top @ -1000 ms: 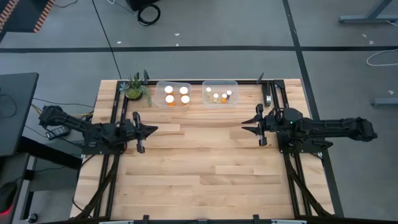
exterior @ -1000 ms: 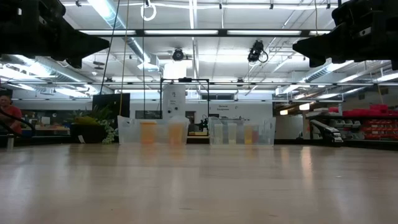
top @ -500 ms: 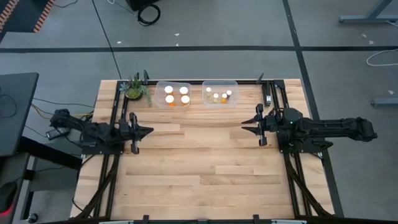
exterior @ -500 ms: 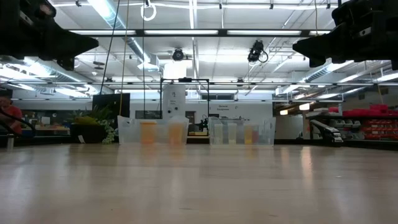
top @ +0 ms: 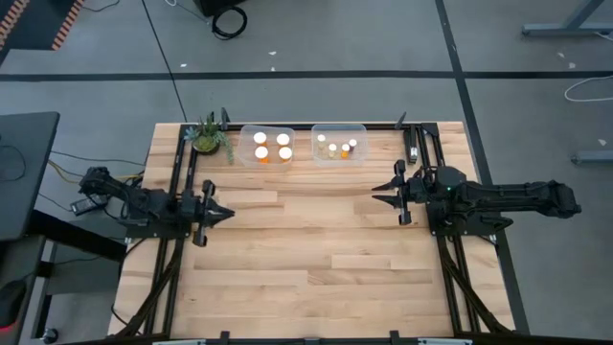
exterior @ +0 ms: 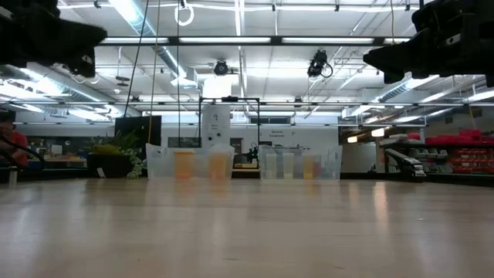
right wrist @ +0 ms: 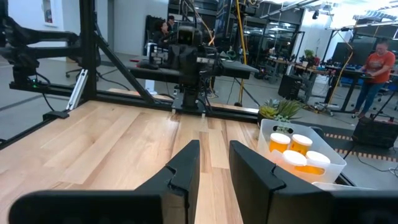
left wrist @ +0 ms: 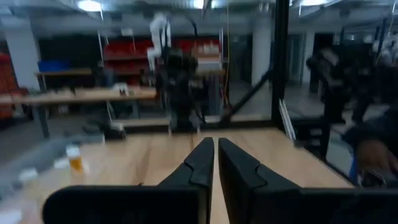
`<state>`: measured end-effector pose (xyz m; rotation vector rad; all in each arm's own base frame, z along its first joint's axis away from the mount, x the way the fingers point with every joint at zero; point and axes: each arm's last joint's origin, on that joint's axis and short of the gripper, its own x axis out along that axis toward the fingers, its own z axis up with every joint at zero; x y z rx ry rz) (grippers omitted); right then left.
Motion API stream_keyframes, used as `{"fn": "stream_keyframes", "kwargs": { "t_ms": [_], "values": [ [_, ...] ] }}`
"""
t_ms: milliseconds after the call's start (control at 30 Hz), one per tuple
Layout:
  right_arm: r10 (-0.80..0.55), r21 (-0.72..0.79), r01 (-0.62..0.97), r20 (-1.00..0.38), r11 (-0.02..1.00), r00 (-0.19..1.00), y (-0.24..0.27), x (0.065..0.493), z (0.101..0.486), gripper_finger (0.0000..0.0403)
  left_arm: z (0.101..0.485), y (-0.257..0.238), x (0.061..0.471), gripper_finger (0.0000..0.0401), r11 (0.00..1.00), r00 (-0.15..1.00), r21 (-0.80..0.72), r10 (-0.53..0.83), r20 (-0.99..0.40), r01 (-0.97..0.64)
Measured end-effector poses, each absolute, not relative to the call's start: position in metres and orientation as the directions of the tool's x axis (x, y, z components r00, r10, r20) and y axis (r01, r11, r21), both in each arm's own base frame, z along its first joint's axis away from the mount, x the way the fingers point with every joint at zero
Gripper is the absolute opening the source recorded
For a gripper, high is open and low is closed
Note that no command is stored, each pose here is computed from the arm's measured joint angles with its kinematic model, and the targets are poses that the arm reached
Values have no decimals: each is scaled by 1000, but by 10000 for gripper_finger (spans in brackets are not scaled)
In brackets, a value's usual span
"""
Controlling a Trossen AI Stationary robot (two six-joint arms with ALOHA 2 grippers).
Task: Pick and place medicine bottles into bin by pill shape (circle, oval)
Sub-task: Return to Home Position
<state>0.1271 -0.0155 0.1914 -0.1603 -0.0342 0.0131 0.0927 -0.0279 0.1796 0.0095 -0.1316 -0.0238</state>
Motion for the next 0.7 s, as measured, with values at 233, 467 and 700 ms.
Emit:
{"fn": "stream_keyframes", "kwargs": {
  "t_ms": [233, 467, 700],
  "values": [
    [16, -160, -10, 33, 987, 999, -16, 127, 191, 93, 177, -18, 96, 9, 996, 991, 23, 80, 109, -83],
    [16, -160, -10, 33, 987, 999, -15, 127, 191, 93, 171, -9, 98, 18, 992, 992, -37, 119, 45, -118],
    [16, -160, -10, 33, 987, 999, -15, 127, 191, 93, 168, -5, 99, 12, 987, 988, -62, 152, 22, -150]
  ]
}}
